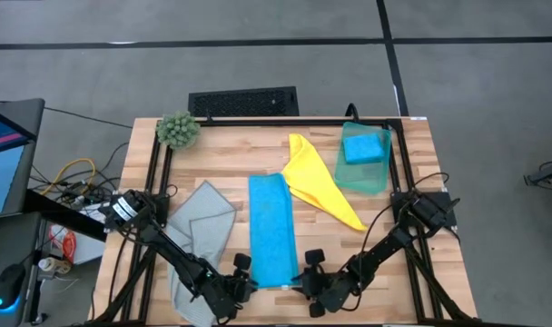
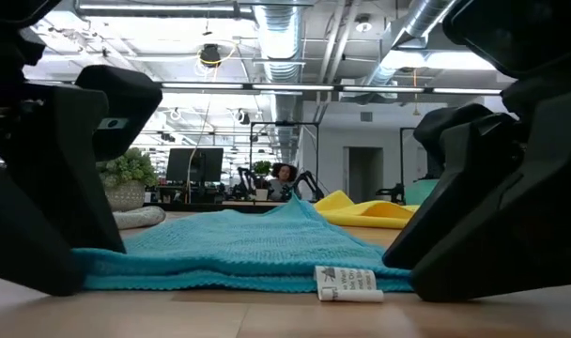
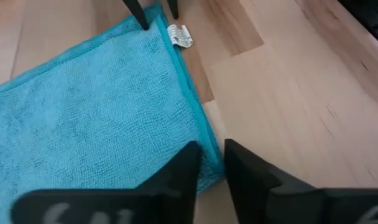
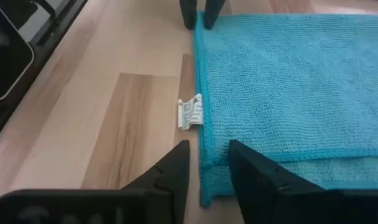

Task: Fold microfiber towels
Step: Fold the blue microfiber cloth

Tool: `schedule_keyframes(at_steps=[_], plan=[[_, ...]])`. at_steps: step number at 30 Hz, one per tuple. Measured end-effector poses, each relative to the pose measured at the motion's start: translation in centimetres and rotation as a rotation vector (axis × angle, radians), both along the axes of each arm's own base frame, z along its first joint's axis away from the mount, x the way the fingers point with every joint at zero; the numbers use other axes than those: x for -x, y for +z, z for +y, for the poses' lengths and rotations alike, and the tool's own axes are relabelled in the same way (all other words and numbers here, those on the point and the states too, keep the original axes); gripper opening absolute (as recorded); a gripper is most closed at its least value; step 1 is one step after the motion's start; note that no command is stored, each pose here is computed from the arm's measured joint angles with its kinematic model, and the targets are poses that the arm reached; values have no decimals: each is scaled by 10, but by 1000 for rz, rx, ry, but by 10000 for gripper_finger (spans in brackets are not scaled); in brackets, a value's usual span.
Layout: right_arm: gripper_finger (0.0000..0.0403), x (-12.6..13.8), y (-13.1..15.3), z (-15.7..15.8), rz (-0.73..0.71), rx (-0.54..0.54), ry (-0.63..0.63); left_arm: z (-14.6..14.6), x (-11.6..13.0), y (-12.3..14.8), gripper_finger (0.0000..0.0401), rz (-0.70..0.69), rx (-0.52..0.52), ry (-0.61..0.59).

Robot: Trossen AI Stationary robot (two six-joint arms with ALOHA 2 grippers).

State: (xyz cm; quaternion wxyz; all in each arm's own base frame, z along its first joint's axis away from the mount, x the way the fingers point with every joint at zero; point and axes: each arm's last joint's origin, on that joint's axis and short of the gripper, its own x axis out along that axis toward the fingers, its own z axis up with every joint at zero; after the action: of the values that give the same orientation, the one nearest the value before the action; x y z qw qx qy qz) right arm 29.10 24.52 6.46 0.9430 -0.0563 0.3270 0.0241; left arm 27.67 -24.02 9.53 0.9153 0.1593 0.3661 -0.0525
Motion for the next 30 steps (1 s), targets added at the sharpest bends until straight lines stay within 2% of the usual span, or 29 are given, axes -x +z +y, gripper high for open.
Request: schedule_keyframes(at_steps=[7,13,20,25,30], plan=[[77,0,-1,-1,2,-15,-28,1,0,-1,9,5,8,24],[11,1,0,1,-1,-37,-52,2,0,-1,2,0,53,72],[6,2,18,14,-2,-78,-18,-9,0,12,1,-8,137,114],[6,3,39,32,-13,-167,-22,-32,-2,35,1,-17,228,126],[5,-1,60,50,-22,-174,-38,-52,-1,62,0,-10,203,151]])
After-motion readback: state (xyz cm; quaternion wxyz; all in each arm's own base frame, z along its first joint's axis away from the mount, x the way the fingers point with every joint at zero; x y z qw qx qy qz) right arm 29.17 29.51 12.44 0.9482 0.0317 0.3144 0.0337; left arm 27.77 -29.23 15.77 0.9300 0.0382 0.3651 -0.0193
